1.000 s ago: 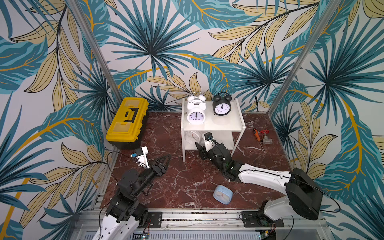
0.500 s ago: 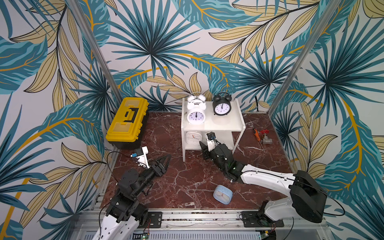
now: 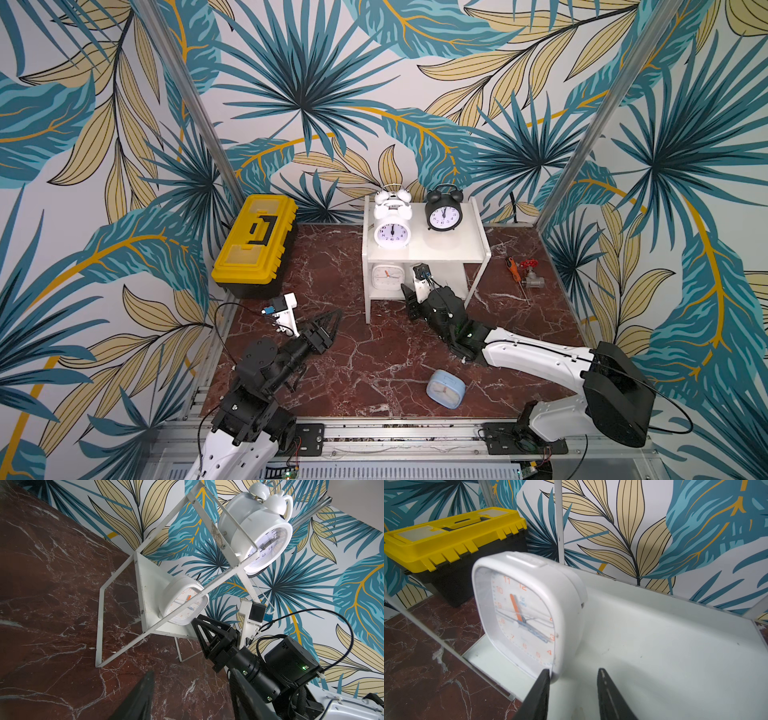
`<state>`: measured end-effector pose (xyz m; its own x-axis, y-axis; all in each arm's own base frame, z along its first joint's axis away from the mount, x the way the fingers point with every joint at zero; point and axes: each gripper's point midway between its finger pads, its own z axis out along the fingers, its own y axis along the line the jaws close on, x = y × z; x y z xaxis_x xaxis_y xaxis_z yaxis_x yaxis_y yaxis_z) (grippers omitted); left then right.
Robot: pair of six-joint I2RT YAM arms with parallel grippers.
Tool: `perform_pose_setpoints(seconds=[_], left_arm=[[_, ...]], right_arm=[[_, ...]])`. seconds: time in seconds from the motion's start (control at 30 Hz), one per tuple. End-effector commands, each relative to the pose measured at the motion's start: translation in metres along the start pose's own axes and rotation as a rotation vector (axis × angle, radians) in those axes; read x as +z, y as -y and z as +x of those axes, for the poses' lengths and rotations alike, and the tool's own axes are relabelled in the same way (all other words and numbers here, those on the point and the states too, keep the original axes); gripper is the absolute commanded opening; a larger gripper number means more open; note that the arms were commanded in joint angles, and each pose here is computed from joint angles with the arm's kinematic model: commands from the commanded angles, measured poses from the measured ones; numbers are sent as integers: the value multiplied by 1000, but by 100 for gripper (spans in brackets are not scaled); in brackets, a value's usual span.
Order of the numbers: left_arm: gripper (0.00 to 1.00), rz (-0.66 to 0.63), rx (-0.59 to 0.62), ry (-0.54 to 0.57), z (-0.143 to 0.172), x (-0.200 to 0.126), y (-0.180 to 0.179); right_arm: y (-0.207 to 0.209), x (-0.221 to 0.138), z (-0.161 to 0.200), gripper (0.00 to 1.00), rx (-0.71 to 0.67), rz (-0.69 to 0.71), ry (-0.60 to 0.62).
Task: Place the alarm clocks on the shelf by style
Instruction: Place the alarm on the shelf, then pick up the alarm from the center of the board.
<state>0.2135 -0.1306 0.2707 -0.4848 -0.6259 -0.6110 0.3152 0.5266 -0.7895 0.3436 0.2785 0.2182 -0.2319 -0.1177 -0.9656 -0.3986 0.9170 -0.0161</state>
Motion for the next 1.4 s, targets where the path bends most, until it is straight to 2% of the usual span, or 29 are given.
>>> perform_pose_setpoints(seconds=[0.0,0.1,0.2,0.27,0.4,0.47,0.57,0.73,0.97,1.2,1.37], left_arm=[[60,-3,21,-4,1,0,-2],[61,-15,24,-10,3,0,-5],[66,-49,35,-42,7,3,-11],[69,-84,51,-78,12,6,-16],[72,-120,78,-163,22,14,-22],[72,-133,78,-200,25,19,-22],[72,-125,69,-252,31,25,-20],[72,-102,52,-310,42,30,-17],[72,-21,51,-328,46,30,0],[72,30,67,-338,46,29,13],[73,39,72,-332,44,30,14]], right_arm=[[-4,-1,-3,40,11,-21,-14],[-4,-15,-5,46,19,-26,-48],[-7,-45,-2,59,-8,-38,-133],[-4,-70,3,80,-3,-31,-202],[8,-115,31,98,44,-14,-395],[14,-137,47,100,98,0,-496],[12,-164,79,100,162,-51,-638],[22,-191,133,100,265,-34,-768],[-15,-208,175,100,336,-215,-956],[-12,-204,186,99,262,-202,-986],[-11,-203,197,88,226,-185,-1025]])
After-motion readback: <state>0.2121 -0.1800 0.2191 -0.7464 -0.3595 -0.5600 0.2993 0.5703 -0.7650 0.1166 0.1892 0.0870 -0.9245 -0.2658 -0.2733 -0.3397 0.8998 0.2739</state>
